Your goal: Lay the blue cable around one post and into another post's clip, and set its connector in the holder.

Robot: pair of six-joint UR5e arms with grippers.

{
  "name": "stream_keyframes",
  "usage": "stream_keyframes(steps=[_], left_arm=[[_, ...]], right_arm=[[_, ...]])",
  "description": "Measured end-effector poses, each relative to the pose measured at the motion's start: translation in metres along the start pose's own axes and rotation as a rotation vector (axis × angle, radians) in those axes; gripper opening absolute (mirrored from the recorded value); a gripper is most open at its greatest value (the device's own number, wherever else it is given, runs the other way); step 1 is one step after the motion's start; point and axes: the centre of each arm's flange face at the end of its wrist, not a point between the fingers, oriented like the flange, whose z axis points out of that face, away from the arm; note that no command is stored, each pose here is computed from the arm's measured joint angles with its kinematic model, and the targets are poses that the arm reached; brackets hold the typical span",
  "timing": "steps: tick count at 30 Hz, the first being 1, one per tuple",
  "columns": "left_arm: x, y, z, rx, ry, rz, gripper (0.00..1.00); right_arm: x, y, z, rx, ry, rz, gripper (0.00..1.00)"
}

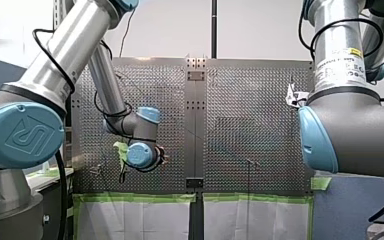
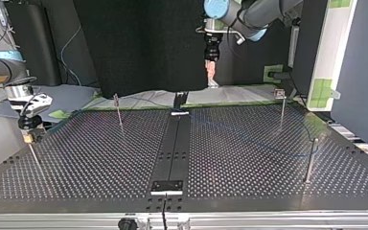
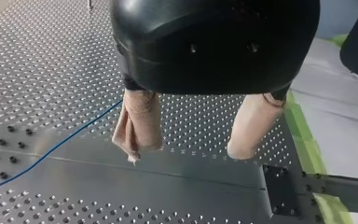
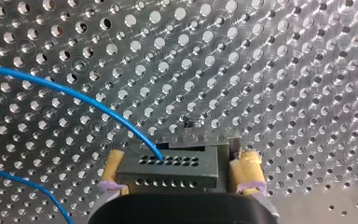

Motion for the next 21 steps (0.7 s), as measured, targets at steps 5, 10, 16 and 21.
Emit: stream_keyframes(steps=[5, 10, 16, 21], left_arm=[[-0.0007, 0.0002, 0.0004, -0.002, -0.016, -0.001, 1.0], [-0.001, 0.0002, 0.0008, -0.002, -0.019, -0.001, 1.0], [-0.001, 0.0002, 0.0007, -0.002, -0.019, 0.0, 1.0], [-0.0009, 0.0002, 0.0007, -0.002, -0.019, 0.0, 1.0]], right_arm=[[0.0, 0.0, 0.0, 0.0, 0.0, 0.0, 1.0], [0.0, 0.0, 0.0, 0.0, 0.0, 0.0, 1.0], [0.0, 0.0, 0.0, 0.0, 0.0, 0.0, 1.0], [0.0, 0.0, 0.0, 0.0, 0.0, 0.0, 1.0]])
